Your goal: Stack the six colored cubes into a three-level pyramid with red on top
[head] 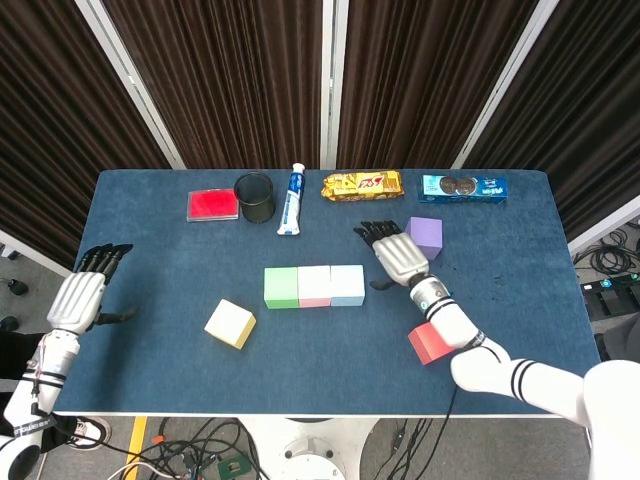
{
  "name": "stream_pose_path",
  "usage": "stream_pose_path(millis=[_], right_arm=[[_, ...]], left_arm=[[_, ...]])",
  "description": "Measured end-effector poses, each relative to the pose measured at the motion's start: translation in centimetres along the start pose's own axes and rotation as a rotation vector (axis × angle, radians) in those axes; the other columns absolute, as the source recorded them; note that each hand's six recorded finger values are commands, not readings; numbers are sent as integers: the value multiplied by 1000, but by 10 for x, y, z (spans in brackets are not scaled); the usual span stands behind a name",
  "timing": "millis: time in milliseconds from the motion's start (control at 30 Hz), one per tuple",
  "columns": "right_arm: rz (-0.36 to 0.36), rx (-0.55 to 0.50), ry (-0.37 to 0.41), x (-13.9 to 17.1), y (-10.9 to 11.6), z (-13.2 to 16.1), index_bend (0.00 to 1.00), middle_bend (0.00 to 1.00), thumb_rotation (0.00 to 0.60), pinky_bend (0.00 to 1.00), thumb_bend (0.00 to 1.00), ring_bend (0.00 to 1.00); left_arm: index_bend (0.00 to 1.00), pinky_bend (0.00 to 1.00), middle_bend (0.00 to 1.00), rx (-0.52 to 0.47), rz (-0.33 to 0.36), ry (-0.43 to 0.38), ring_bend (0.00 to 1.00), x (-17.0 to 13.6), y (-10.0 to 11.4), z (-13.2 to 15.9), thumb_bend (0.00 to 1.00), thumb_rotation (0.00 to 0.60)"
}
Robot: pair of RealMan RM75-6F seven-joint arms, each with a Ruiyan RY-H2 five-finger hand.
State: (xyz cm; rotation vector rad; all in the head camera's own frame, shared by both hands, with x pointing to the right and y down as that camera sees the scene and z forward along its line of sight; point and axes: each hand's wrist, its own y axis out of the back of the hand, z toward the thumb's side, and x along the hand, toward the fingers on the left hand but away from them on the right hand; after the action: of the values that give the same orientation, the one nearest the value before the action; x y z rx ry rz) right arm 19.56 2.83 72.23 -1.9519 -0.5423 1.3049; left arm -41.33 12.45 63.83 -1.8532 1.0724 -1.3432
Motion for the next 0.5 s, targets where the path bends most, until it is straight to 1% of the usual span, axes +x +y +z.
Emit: stream_pose_path(millis=[267, 500], right_arm=[[5, -3, 3, -7, -5, 5, 0, 0, 600, 0, 102, 0], [-10, -8, 12, -6, -3, 7, 0, 0, 600, 0, 101, 0]], left_arm=[[79, 47, 75, -1, -2, 2, 0, -1, -1, -1, 177, 600], [79, 47, 75, 0, -6, 2, 0, -1, -2, -1, 177, 600]])
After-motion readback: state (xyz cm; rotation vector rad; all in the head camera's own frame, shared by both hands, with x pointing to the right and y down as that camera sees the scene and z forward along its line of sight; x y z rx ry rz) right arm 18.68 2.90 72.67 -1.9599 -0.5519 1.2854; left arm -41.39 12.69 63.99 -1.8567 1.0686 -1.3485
